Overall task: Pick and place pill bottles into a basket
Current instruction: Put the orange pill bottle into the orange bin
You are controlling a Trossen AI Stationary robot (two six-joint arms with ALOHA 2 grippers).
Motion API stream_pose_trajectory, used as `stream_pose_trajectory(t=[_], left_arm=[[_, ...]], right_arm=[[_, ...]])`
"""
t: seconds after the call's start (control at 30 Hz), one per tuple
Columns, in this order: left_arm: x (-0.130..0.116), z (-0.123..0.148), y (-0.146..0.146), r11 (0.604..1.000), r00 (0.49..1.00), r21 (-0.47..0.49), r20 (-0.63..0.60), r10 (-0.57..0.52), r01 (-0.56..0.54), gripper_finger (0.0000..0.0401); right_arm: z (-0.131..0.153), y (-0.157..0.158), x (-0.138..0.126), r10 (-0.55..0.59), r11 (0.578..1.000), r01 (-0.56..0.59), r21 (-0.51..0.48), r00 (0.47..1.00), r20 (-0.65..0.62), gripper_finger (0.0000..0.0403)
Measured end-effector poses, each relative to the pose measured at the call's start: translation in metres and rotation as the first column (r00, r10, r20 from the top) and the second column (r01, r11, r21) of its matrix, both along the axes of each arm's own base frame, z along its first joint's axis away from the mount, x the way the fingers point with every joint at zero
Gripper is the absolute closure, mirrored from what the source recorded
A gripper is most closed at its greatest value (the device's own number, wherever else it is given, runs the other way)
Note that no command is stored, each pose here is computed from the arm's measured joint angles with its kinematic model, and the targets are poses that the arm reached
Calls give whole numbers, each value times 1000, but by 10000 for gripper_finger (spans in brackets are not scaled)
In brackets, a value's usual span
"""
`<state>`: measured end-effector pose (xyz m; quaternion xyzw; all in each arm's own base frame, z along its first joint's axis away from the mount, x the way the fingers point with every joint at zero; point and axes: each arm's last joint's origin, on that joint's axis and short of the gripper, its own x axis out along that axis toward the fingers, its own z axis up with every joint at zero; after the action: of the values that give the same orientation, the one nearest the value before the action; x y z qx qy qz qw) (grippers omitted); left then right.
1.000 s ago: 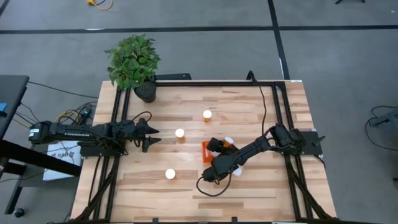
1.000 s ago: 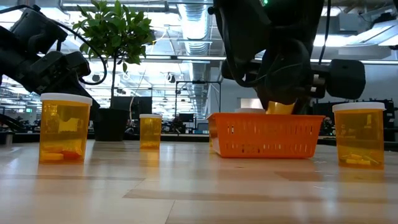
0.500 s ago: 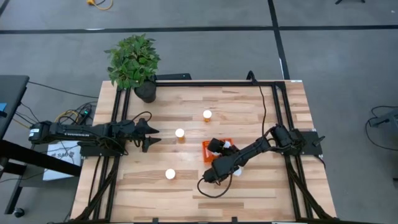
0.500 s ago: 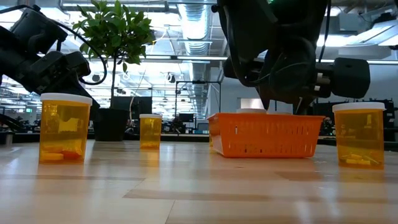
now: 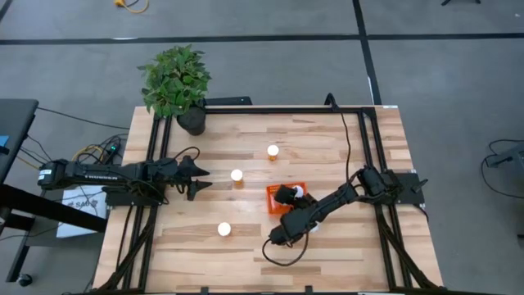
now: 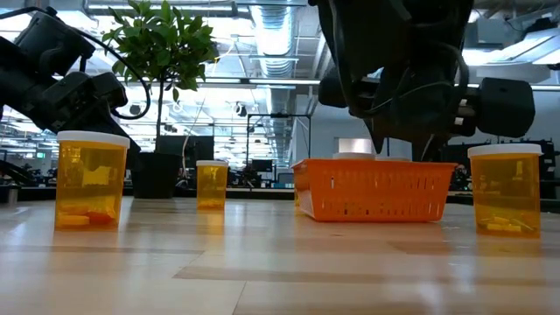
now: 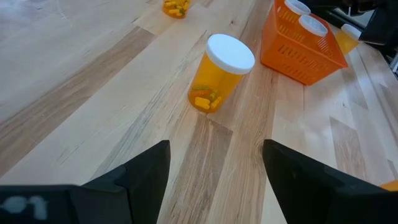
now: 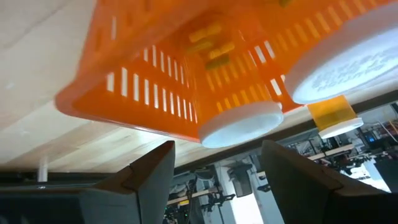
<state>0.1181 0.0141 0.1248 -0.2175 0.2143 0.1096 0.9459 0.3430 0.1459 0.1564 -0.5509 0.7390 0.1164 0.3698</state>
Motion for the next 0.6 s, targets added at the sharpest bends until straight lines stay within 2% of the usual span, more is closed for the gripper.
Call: stream_pose_trajectory(t=[0.27, 0.6], left_arm=[[0, 0, 0, 1000, 1000, 0, 0, 0, 0, 156], [0, 0, 0, 1000, 1000, 0, 0, 0, 0, 156]], right_arm=[[1, 6, -2, -2, 1000, 2, 18, 1000, 3, 168], [44, 8, -4, -9, 997, -2, 83, 990, 140, 168]])
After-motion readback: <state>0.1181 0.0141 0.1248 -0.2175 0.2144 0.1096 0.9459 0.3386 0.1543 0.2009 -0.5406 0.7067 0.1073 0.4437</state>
